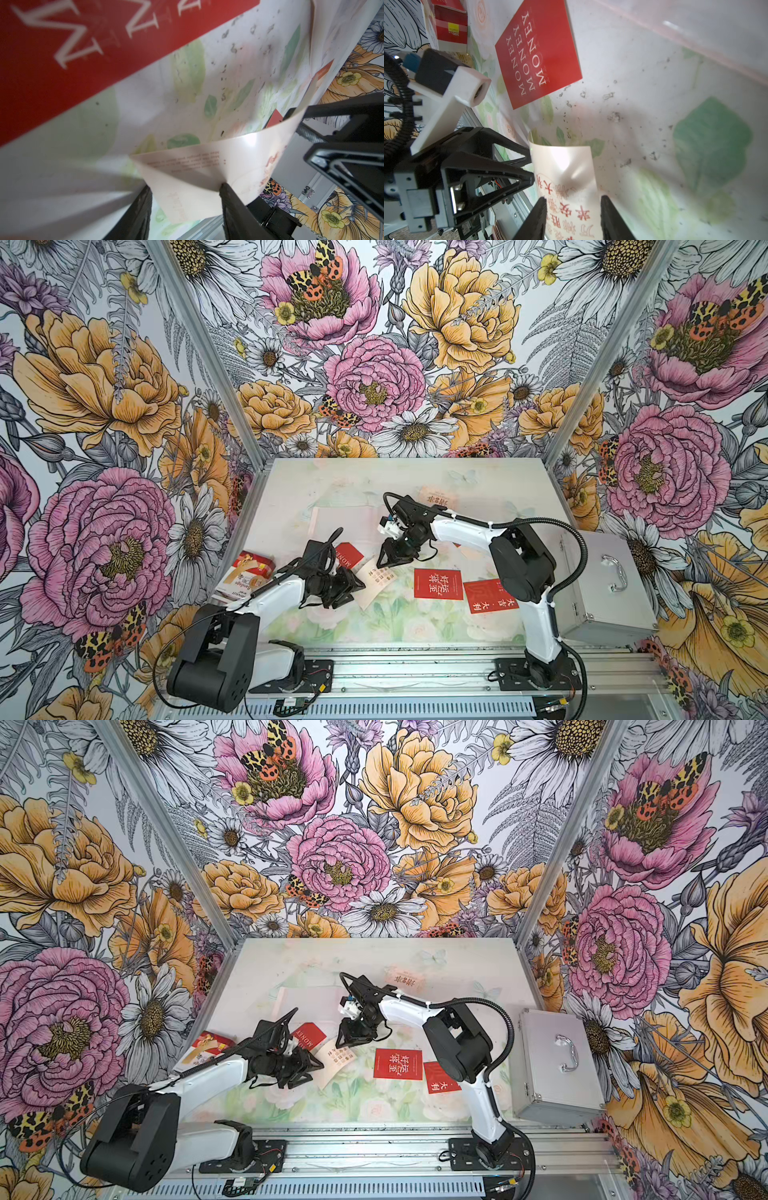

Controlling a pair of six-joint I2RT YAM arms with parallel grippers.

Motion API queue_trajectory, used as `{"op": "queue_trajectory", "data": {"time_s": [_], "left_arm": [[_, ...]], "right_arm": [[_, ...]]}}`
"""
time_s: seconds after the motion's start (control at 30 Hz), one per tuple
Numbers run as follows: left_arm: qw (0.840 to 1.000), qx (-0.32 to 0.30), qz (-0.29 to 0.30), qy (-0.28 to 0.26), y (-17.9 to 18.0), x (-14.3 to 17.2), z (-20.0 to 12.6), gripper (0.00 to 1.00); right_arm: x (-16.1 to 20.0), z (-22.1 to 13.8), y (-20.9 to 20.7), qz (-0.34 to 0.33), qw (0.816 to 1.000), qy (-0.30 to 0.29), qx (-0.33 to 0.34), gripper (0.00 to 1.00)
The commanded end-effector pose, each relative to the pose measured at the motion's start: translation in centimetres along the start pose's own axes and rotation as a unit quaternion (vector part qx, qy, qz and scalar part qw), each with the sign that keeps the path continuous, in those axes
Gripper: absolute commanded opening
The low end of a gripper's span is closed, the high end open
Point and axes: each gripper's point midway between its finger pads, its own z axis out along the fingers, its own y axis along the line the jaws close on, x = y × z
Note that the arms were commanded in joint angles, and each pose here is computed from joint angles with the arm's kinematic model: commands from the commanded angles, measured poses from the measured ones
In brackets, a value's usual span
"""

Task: Place the photos into the photo albums
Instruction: Pick up the photo at the center of the board.

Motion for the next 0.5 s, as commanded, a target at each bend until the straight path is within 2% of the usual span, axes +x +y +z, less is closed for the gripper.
{"op": "queue_trajectory", "data": {"time_s": [0.0,0.47], "left_arm": [[0.995,-0.086,-0.01,-0.039,4.2,-1.4,0.5,0.54],[0.996,-0.086,-0.007,-0.038,3.9,-1.7,0.5,0.54]], "right_arm": [[0.0,-1.3,3.0,-0.021,0.999,-0.012,-0.044,0.43],[-0.3,-2.7,3.8,-0.022,0.997,-0.028,-0.064,0.43]]}}
